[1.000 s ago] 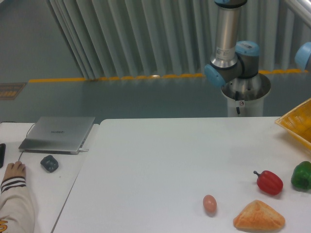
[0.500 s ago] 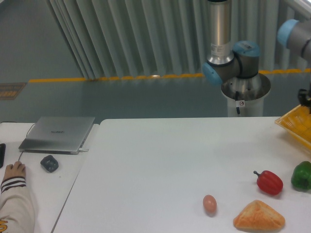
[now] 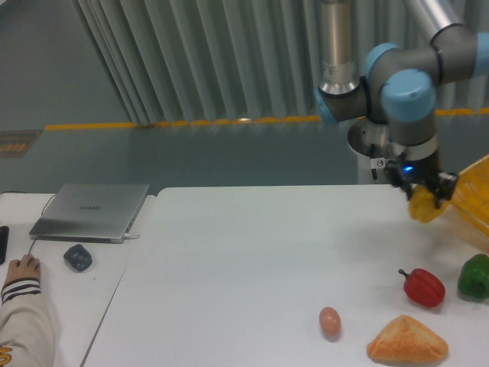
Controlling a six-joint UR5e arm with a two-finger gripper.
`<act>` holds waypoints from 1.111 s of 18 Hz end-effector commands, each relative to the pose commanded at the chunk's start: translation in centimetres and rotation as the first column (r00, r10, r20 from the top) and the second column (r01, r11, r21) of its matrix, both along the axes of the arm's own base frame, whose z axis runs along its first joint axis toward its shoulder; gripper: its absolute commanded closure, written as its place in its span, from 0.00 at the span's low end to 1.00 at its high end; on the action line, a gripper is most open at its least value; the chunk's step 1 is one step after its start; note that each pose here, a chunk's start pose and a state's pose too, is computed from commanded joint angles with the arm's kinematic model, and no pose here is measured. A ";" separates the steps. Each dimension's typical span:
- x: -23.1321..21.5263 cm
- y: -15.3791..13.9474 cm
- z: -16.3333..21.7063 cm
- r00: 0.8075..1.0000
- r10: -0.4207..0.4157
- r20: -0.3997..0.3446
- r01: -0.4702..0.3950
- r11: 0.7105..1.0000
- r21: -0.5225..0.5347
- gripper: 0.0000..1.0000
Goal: Place the yellow pepper on the table
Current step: 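Lift the yellow pepper out of the yellow crate with the gripper, then lower the held yellow pepper onto the table beside the red pepper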
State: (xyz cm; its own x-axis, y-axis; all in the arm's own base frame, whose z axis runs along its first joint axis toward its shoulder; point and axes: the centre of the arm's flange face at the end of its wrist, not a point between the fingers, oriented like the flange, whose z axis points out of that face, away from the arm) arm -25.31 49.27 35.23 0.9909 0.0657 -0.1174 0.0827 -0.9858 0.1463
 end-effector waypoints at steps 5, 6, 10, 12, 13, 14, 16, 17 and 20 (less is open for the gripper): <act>0.2 3.0 -3.1 1.000 0.004 -0.004 -0.004 1.000 -0.003 0.85; 0.0 3.6 -3.8 1.000 0.002 -0.010 -0.002 1.000 -0.003 0.84; -0.2 4.0 -4.7 1.000 -0.001 -0.004 0.001 1.000 -0.009 0.45; -0.1 4.0 -4.1 1.000 -0.001 -0.011 0.001 1.000 0.000 0.00; -0.2 4.0 -3.9 1.000 0.000 -0.013 0.000 1.000 0.003 0.00; -0.3 3.9 -3.7 1.000 -0.007 -0.014 0.007 1.000 0.005 0.00; -0.7 4.0 -2.9 1.000 -0.004 -0.022 0.004 1.000 0.021 0.00; -0.9 4.3 -1.9 0.999 -0.002 -0.034 0.003 0.999 0.039 0.00; -3.4 4.3 1.0 0.997 0.033 -0.066 -0.027 0.996 0.080 0.00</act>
